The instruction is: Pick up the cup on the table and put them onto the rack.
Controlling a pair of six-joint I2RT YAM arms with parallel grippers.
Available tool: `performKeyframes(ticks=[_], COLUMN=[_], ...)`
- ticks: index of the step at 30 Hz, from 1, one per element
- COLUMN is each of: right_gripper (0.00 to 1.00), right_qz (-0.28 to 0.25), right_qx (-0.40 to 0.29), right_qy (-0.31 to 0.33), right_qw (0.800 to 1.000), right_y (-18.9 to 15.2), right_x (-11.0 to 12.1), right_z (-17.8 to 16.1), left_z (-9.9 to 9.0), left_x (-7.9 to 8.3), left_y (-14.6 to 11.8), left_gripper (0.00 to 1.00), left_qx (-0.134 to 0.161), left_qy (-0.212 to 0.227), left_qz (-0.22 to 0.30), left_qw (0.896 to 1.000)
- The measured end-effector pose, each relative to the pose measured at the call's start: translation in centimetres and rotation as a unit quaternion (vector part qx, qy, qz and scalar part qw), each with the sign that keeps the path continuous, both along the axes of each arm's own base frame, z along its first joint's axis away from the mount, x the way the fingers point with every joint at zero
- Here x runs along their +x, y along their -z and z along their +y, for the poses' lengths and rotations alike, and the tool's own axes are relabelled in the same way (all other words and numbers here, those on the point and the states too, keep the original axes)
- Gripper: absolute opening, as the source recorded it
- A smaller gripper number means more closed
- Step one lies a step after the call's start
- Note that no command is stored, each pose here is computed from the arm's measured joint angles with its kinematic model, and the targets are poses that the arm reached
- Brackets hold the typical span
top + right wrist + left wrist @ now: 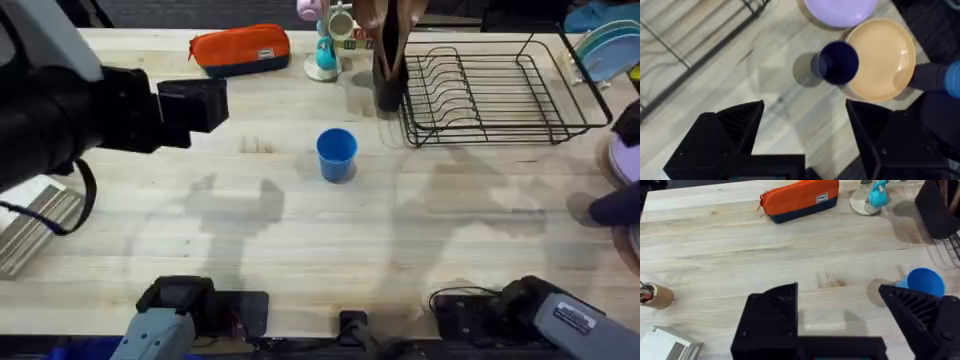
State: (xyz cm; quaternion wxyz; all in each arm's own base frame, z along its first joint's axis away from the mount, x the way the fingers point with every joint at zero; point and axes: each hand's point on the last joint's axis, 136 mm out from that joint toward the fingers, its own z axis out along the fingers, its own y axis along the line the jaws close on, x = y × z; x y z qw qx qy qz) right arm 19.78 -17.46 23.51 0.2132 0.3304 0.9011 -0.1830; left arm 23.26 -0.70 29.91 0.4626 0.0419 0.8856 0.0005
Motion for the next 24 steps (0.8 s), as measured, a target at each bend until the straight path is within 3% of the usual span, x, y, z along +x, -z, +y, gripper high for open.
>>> performKeyframes(ticks=[4,15,24], right_gripper=[0.996,0.996,0.996], right_qz=[-0.011,0.025,0.030], right_qx=[-0.007,0.018,0.026], right_qy=[0.014,0.072,0.051], right_qw=[1.000,0.997,0.998], right_y=[-0.3,2.1,3.1], right_x=[0.1,-1.2,0.2], right_z=[-0.9,-4.0,-4.7], left_z=[0.0,0.0,0.0], left_x=[0.0,-0.1,-0.1], left_y=[0.0,0.1,0.1], left_gripper=[0.995,0.993,0.993], left_qx=[0.000,0.000,0.000], left_qy=[0.000,0.000,0.000], left_qz=[0.001,0.003,0.003], left_qw=[1.000,1.000,1.000])
